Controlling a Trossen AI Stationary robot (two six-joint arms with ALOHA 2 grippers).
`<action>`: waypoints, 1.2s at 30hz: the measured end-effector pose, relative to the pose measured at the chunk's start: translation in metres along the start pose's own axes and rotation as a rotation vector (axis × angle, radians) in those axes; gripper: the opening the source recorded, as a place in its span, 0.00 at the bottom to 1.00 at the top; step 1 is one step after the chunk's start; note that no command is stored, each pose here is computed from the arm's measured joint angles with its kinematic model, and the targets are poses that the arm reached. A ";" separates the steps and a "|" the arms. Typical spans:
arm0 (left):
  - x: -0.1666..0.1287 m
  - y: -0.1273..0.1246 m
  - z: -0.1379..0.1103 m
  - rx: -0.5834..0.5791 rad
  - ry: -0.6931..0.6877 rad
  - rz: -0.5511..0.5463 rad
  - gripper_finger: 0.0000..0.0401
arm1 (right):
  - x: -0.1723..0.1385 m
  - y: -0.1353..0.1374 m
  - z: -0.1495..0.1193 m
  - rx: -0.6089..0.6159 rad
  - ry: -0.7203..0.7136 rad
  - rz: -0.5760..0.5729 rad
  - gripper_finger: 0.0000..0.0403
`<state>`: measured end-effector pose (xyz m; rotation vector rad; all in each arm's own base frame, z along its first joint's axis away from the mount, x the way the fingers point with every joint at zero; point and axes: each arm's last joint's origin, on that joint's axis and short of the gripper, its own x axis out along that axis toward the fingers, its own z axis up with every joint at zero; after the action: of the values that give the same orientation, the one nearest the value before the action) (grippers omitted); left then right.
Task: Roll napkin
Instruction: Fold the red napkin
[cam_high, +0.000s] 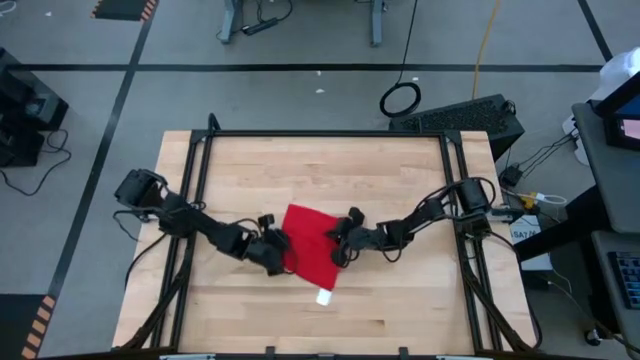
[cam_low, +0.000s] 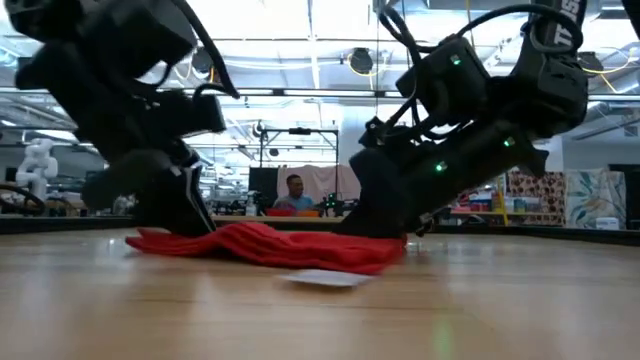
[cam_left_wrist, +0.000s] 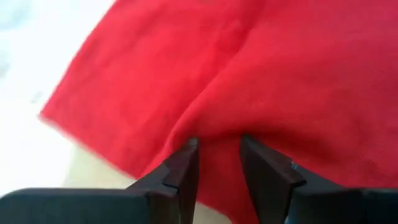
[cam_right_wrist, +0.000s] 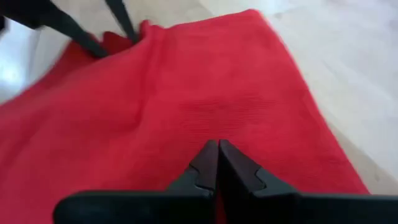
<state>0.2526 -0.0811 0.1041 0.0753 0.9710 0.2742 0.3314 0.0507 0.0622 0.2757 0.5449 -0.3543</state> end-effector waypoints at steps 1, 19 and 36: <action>-0.001 0.005 0.000 0.025 0.014 0.014 0.32 | 0.000 0.001 -0.001 0.028 0.000 -0.001 0.01; -0.052 0.066 0.030 0.161 -0.105 -0.087 0.32 | -0.016 0.030 0.039 0.019 -0.313 -0.058 0.01; -0.062 0.001 0.029 0.070 -0.261 -0.242 0.32 | -0.025 0.028 0.020 -0.139 -0.077 -0.124 0.01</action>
<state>0.2433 -0.0951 0.1700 0.0548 0.7206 0.0063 0.3314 0.0758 0.0969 0.0939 0.5099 -0.4434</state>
